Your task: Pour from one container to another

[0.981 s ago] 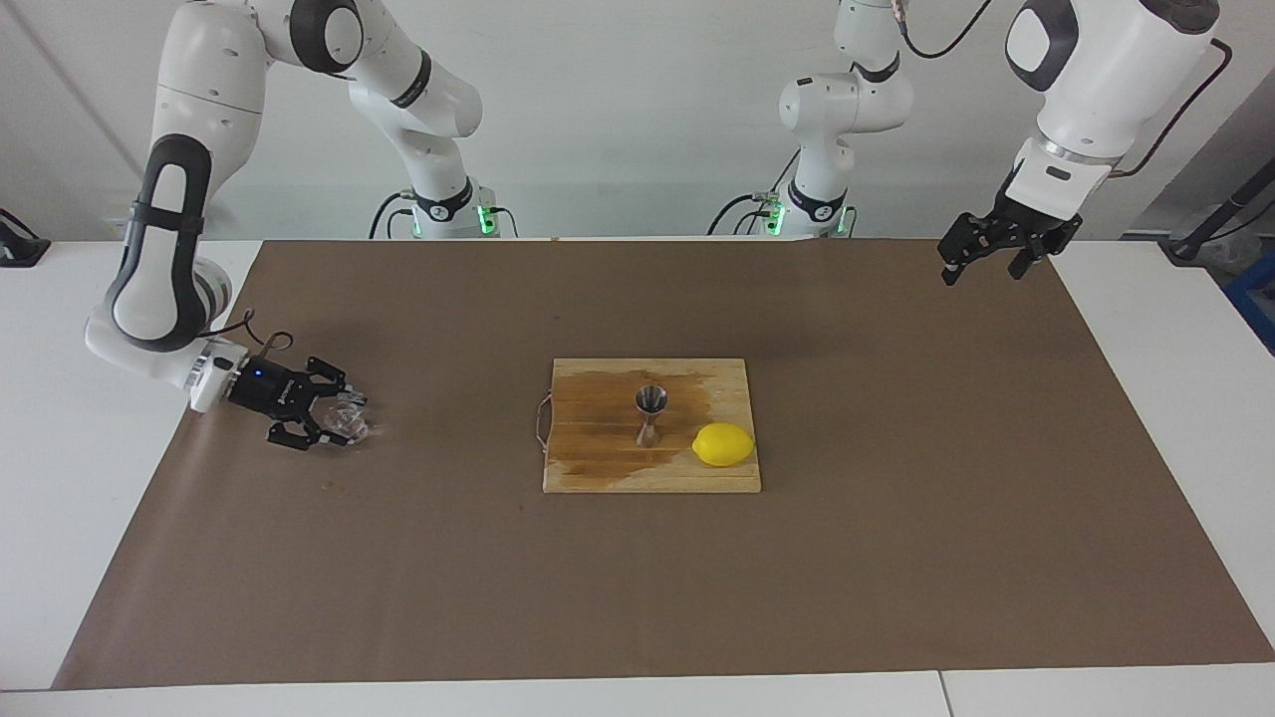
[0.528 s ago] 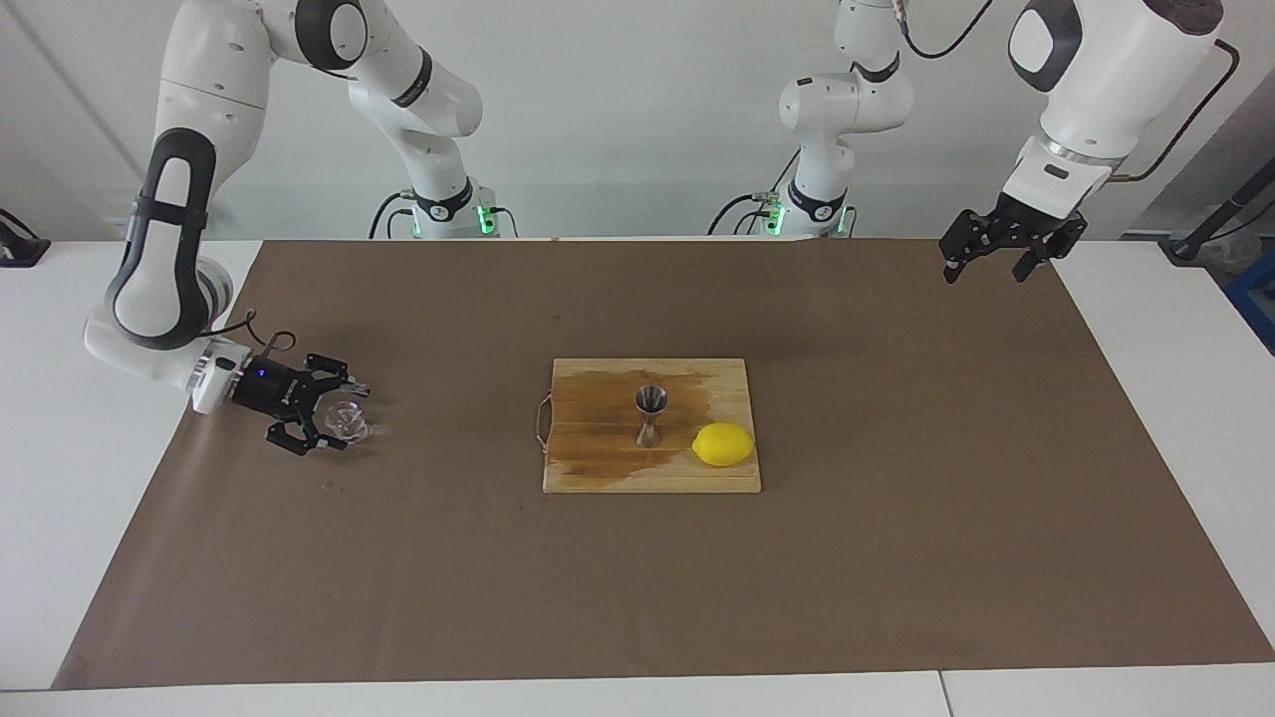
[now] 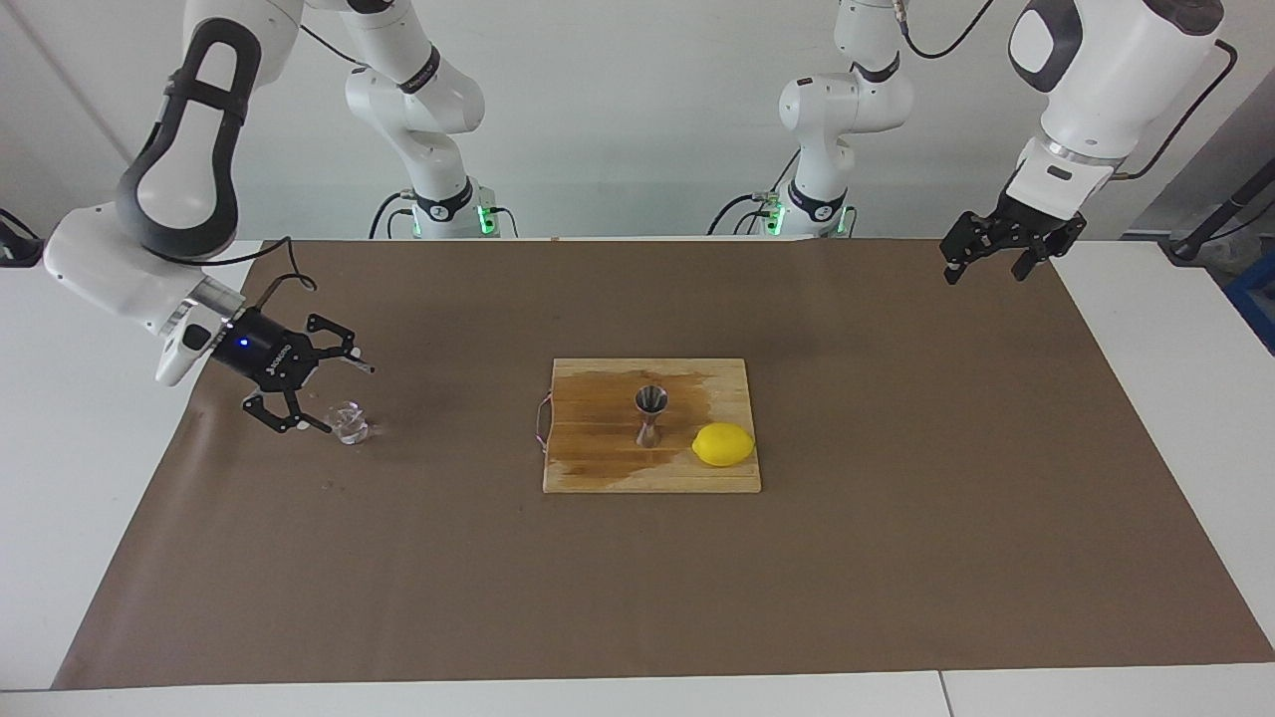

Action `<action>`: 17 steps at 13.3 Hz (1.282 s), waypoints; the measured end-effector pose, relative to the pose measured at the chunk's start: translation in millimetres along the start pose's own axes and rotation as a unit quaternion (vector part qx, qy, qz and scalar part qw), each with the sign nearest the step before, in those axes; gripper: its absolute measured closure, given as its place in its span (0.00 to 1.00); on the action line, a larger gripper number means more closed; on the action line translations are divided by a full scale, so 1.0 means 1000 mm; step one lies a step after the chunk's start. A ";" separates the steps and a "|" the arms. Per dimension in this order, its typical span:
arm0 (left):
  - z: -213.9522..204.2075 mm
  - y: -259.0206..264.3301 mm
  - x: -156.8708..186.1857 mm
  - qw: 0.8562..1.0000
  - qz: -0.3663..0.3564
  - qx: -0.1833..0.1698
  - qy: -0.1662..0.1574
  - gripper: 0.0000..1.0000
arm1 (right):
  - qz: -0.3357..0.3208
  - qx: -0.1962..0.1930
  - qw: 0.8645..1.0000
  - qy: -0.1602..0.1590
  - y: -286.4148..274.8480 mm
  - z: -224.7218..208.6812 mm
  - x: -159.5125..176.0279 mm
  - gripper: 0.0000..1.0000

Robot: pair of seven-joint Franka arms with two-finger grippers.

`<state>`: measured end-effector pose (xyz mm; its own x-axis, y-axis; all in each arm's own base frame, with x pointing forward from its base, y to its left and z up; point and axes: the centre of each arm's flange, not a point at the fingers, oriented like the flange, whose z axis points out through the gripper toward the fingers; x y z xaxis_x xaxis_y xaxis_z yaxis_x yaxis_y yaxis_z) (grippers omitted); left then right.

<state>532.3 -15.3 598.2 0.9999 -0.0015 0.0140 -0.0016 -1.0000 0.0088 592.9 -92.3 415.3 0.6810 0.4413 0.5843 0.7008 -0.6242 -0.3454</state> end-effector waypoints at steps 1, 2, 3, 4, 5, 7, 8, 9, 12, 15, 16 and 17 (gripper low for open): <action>0.000 0.000 0.000 1.000 0.000 0.000 0.000 0.00 | 0.046 -0.024 0.998 -0.021 -0.006 0.004 0.010 0.00; 0.000 0.000 0.000 1.000 0.000 0.000 0.000 0.00 | 0.085 -0.052 0.994 -0.041 -0.010 0.009 0.019 0.00; 0.000 0.001 0.000 1.000 0.000 0.000 0.000 0.00 | 0.120 -0.090 0.987 -0.062 -0.017 0.010 0.030 0.00; 0.000 0.001 0.000 1.000 0.000 0.000 0.000 0.00 | 0.143 -0.131 0.977 -0.085 -0.025 0.010 0.040 0.00; 0.000 0.001 0.000 1.000 0.000 0.000 0.000 0.00 | 0.157 -0.179 0.965 -0.110 -0.036 0.008 0.053 0.00; 0.000 0.001 0.000 1.000 0.000 0.000 0.000 0.00 | 0.189 -0.267 0.934 -0.143 -0.060 0.004 0.074 0.00; 0.000 0.001 0.000 1.000 0.000 0.000 0.000 0.00 | 0.218 -0.295 0.919 -0.145 -0.071 0.004 0.082 0.00; 0.000 0.001 0.000 1.000 0.000 0.000 0.000 0.00 | 0.249 -0.309 0.906 -0.149 -0.082 0.003 0.090 0.00; 0.000 0.001 0.000 1.000 0.000 0.000 0.000 0.00 | 0.325 -0.316 0.875 -0.168 -0.107 -0.036 0.114 0.00; 0.000 0.001 0.000 1.000 -0.001 0.000 0.000 0.00 | 0.354 -0.315 0.863 -0.173 -0.134 -0.098 0.121 0.00; 0.000 0.001 0.000 1.000 -0.001 0.000 0.000 0.00 | 0.359 -0.316 0.861 -0.170 -0.143 -0.117 0.120 0.00; 0.000 0.000 0.000 1.000 -0.001 0.000 0.000 0.00 | 0.365 -0.318 0.859 -0.166 -0.152 -0.134 0.116 0.00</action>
<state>532.2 -15.7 598.4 0.9999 0.0006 0.0144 0.0005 -1.0000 0.0088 537.6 -32.6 634.1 0.9869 -0.1232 0.1043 -0.1240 -0.9923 0.0013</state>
